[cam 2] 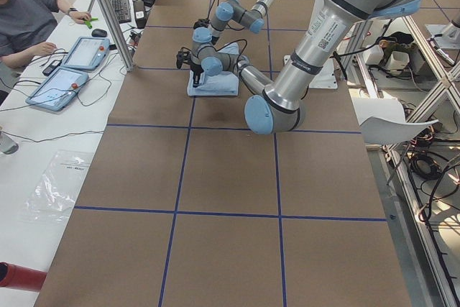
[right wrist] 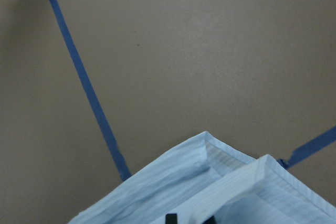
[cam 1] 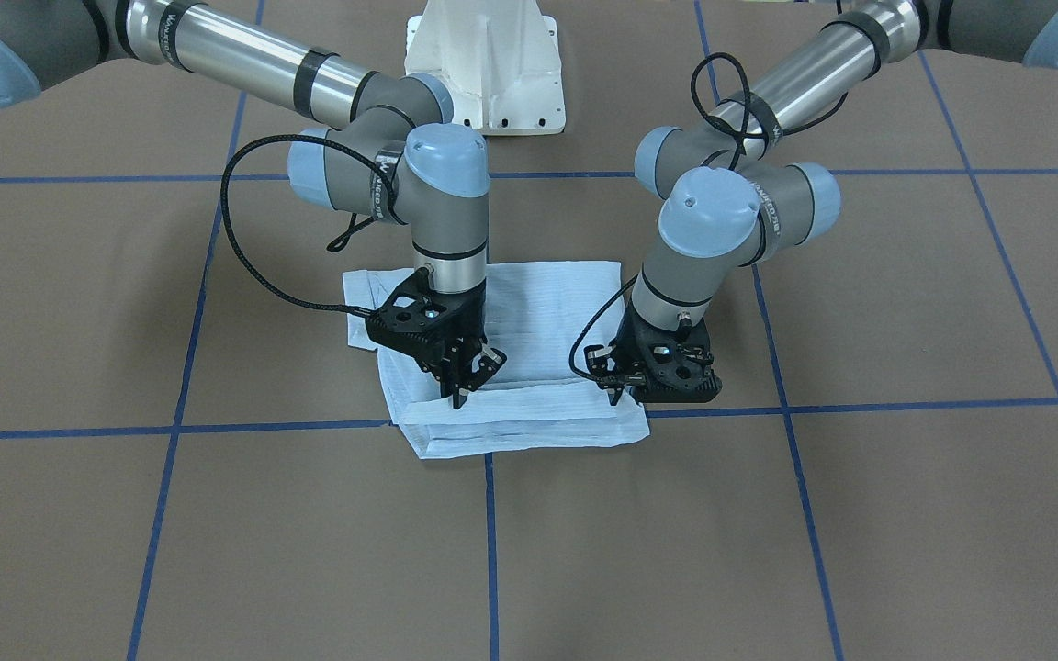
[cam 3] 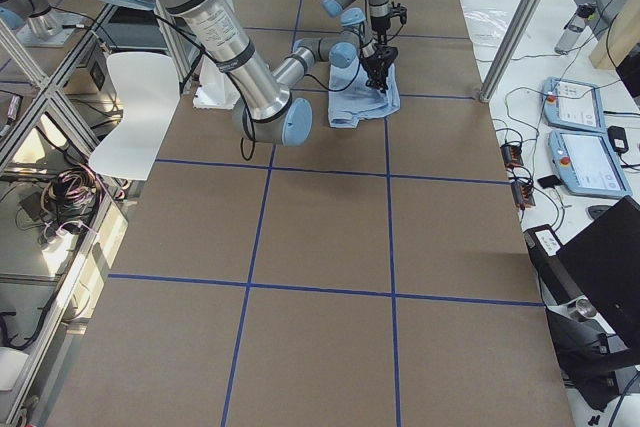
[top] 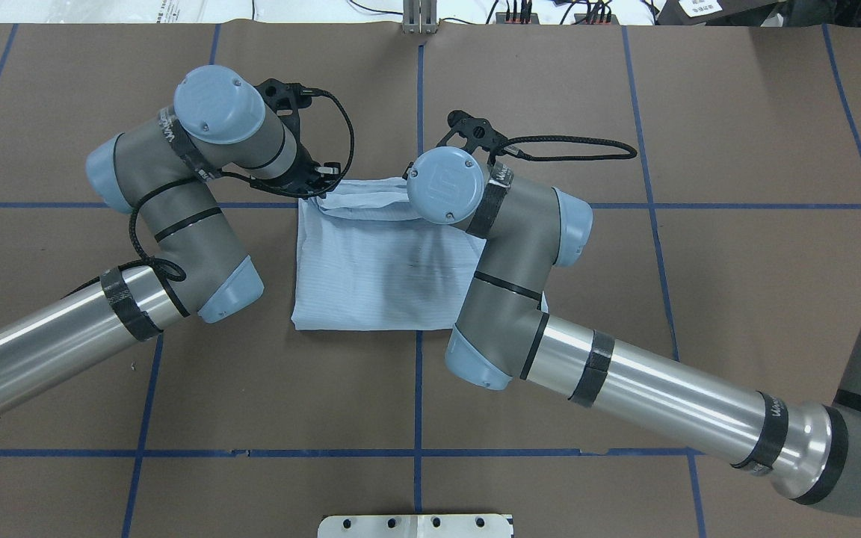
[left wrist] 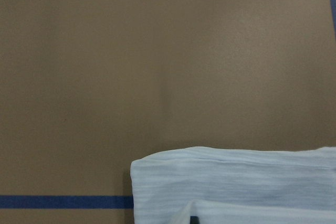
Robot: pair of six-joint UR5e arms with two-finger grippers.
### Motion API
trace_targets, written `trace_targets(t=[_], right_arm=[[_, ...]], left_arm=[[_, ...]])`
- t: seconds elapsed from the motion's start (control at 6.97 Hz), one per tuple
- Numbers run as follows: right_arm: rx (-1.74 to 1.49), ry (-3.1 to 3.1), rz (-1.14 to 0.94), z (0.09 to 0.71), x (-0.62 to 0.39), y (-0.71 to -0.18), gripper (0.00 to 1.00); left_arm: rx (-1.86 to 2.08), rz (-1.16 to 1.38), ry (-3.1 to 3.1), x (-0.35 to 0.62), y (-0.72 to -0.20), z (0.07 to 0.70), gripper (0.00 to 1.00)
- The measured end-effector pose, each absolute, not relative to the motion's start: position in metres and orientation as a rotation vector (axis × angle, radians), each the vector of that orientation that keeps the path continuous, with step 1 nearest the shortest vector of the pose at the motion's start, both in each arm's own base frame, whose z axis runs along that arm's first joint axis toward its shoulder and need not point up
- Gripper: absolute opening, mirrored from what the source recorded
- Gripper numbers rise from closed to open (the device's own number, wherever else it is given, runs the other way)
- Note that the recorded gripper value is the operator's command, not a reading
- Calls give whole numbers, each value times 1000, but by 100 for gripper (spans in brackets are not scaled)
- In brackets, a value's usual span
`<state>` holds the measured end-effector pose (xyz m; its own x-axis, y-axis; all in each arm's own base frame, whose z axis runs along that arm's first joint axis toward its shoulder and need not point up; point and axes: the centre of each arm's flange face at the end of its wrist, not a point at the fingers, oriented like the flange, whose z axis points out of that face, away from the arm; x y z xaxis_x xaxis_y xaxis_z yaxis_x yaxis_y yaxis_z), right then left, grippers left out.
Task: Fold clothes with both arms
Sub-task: 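Lift the near edge with both grippers and fold it toward the far edge, then release the shirt and raise both grippers away from it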
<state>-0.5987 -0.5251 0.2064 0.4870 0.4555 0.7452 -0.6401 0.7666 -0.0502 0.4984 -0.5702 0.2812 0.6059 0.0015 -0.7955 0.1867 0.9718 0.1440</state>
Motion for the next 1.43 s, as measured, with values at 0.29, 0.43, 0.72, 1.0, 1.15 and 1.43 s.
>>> trace_targets(t=[0.29, 0.43, 0.72, 1.0, 1.15, 1.43], right_arm=[[167, -834, 588, 194, -571, -553, 100], [141, -823, 545, 196, -563, -560, 100], [128, -792, 484, 216, -565, -554, 100], [147, -761, 400, 233, -565, -552, 100], [153, -744, 348, 235, -552, -563, 100], [129, -694, 195, 256, -479, -599, 100]], left_arm=[[228, -73, 954, 482, -572, 269, 100], [218, -50, 975, 474, -569, 266, 100], [202, -30, 977, 474, -561, 274, 100], [184, 0, 954, 491, -553, 290, 100], [197, 26, 942, 487, -556, 293, 100], [245, 91, 910, 444, -553, 298, 100]])
